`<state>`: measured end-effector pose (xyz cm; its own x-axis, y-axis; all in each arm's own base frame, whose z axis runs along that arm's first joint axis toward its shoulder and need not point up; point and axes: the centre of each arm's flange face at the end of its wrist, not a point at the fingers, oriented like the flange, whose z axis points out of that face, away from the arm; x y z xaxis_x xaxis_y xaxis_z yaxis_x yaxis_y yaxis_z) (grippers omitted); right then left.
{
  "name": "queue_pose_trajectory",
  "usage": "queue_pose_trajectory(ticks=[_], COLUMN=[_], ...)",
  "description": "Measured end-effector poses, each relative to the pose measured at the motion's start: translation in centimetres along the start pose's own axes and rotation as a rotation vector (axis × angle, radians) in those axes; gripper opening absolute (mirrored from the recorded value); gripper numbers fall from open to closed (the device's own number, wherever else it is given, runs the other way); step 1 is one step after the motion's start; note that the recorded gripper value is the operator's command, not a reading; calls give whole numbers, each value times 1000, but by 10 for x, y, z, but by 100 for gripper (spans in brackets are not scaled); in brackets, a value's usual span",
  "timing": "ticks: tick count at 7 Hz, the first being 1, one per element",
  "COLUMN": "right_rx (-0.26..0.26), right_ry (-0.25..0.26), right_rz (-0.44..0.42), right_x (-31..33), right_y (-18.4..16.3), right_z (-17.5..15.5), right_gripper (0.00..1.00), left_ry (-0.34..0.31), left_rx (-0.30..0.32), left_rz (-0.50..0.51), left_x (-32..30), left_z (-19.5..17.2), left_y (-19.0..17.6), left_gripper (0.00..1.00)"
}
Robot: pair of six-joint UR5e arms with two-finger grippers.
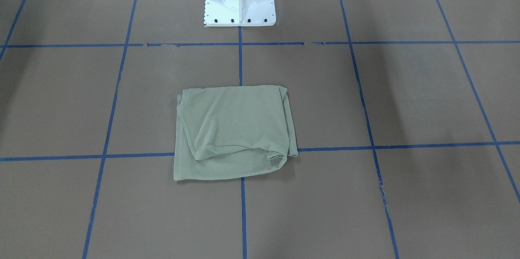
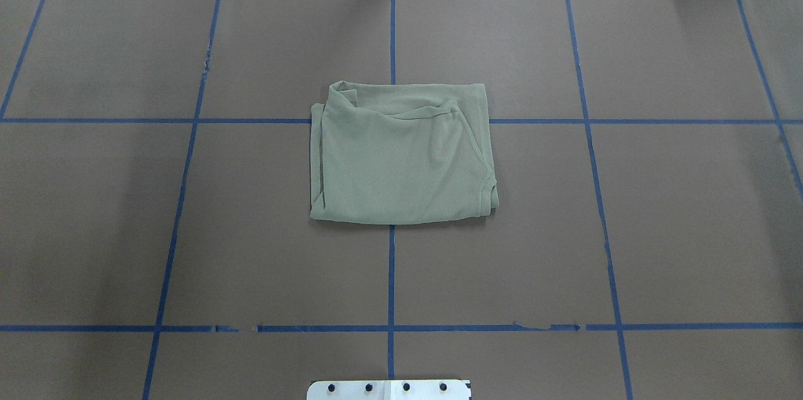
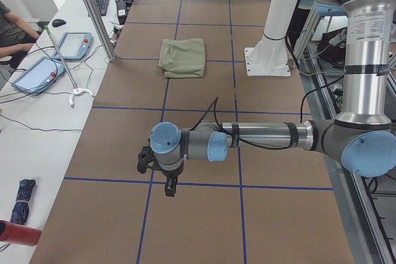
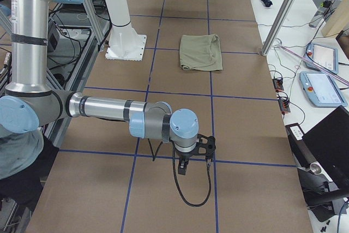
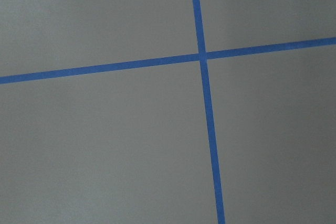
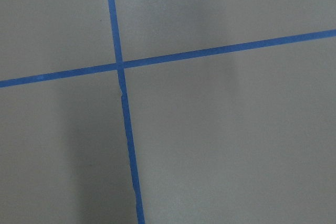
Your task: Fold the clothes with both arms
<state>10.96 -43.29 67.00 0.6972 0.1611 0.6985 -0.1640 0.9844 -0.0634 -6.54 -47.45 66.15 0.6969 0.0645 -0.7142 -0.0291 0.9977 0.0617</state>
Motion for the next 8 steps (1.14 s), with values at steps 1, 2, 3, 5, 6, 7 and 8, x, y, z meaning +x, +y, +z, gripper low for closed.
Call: queue_pose_trajectory(ticks=[1, 2, 3, 5, 6, 7, 8], right_rx=[-1, -4, -8, -17, -20, -29, -46], right_ry=[-1, 0, 2, 3, 1, 1, 2], right_rz=[-1, -8, -17, -28, -32, -45, -68], right_x=[0, -1, -3, -5, -6, -9, -14], right_y=[0, 0, 0, 1, 1, 2, 4], right_z=[0, 1, 3, 7, 8, 11, 17], right_gripper=[100, 100, 100, 100, 100, 100, 100], left_ry=[1, 1, 2, 3, 3, 3, 3], left_rx=[2, 3, 3, 4, 4, 5, 5], left_rz=[-19, -26, -29, -30, -30, -29, -28], left_x=[1, 1, 2, 2, 2, 3, 3], left_z=[-1, -1, -1, -2, -2, -2, -3], left_y=[-1, -2, -2, -2, -2, -3, -3], left_gripper=[100, 100, 100, 100, 100, 100, 100])
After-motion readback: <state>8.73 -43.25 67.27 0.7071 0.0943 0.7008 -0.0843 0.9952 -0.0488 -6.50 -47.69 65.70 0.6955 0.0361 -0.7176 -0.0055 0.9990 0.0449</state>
